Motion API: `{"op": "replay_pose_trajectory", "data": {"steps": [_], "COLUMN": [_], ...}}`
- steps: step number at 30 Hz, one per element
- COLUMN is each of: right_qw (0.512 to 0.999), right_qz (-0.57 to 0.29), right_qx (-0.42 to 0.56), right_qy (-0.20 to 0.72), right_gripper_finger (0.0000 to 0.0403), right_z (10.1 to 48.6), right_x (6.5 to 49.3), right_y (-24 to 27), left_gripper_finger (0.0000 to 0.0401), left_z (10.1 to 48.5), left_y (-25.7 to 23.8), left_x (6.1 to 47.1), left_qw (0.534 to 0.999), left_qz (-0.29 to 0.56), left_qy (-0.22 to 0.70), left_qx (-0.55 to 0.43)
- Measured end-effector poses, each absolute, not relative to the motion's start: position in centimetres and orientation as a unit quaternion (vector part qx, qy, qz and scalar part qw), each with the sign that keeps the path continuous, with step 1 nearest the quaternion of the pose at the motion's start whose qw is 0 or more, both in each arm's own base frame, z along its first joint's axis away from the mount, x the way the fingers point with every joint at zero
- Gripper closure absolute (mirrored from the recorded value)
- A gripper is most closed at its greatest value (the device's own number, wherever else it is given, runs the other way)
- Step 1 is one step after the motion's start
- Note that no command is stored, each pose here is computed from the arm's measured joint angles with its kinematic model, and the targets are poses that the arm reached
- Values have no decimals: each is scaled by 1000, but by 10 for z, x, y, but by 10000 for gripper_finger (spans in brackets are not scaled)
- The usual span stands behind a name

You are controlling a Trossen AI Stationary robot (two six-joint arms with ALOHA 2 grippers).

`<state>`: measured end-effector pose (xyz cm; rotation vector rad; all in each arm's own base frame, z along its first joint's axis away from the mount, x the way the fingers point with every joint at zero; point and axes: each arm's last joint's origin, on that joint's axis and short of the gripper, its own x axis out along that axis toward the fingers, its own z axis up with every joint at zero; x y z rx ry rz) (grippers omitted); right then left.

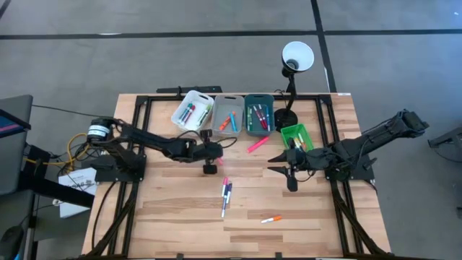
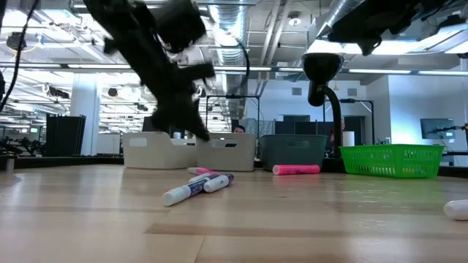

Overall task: Pick & Place Markers
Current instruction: Put the pink highlighter pen into the green bin

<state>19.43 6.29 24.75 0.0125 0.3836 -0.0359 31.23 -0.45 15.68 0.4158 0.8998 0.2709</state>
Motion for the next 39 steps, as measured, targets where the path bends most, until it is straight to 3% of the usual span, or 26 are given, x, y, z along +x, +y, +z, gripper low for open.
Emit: {"op": "replay_pose_trajectory", "data": {"steps": [5, 9, 17, 23, 30, 39], "right_qw": [981, 981, 981, 982, 980, 979], "right_qz": [-14, -14, -36, -35, -34, -34], "right_qx": [-15, -27, -16, -15, -22, -23], "right_qy": [195, 192, 190, 185, 195, 197], "right_gripper_finger": [300, 294, 251, 230, 226, 238], "right_z": [234, 223, 227, 231, 229, 227], "right_x": [213, 228, 244, 243, 242, 243], "right_y": [70, 73, 68, 68, 68, 68], "left_gripper_finger": [378, 331, 215, 175, 194, 316], "left_z": [188, 192, 138, 125, 123, 122], "left_y": [-17, -18, -4, 9, 32, 42], "left_x": [301, 297, 310, 313, 312, 310], "left_qw": [905, 908, 850, 842, 859, 863], "left_qz": [56, 25, -27, -30, -72, -50], "left_qy": [393, 394, 480, 495, 488, 494], "left_qx": [151, 141, 216, 214, 141, 96]}}
